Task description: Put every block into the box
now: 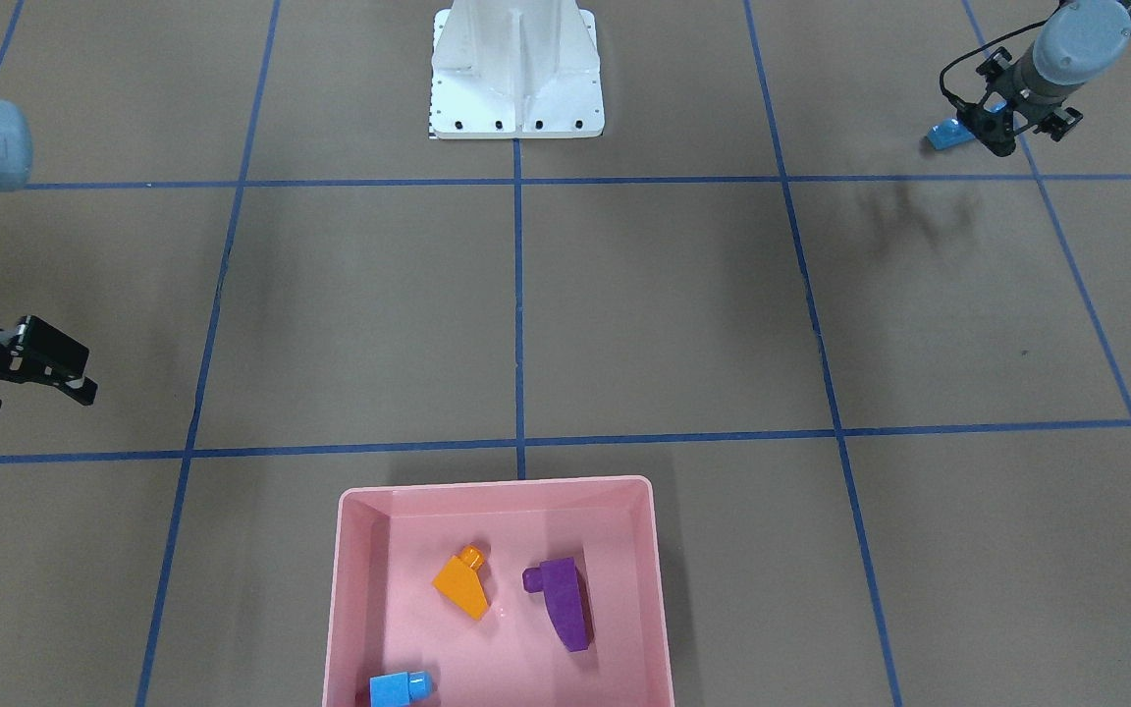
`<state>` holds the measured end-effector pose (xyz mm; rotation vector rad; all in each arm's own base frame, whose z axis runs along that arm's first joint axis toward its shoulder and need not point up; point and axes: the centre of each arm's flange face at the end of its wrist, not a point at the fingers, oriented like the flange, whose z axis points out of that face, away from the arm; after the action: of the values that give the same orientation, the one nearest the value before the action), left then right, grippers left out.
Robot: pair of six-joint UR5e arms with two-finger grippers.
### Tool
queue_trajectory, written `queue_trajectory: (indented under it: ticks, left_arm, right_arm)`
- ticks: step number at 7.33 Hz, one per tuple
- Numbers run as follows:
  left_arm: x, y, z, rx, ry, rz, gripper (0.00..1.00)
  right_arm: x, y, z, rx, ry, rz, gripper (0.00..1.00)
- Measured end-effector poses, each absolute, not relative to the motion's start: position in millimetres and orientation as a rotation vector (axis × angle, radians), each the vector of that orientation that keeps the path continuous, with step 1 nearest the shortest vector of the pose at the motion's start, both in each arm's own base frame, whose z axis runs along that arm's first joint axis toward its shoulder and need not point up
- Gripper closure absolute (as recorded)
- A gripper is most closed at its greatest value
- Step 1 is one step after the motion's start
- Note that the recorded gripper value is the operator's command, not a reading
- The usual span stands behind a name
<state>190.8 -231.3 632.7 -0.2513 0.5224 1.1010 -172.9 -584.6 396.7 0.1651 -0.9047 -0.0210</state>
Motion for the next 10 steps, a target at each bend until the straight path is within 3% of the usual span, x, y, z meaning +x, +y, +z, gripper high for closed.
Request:
queue_trajectory:
  ticks: [9, 10]
  left_arm:
    - [238, -202, 657, -0.251, 0.523, 1.066, 0.04]
    - [242, -199, 657, -0.252, 0.524, 1.063, 0.34]
  right_arm:
    - [-135, -559, 452, 0.157, -0.861, -0.066, 0.0]
    - [-134, -557, 458, 0.154, -0.856, -0.075, 0.0]
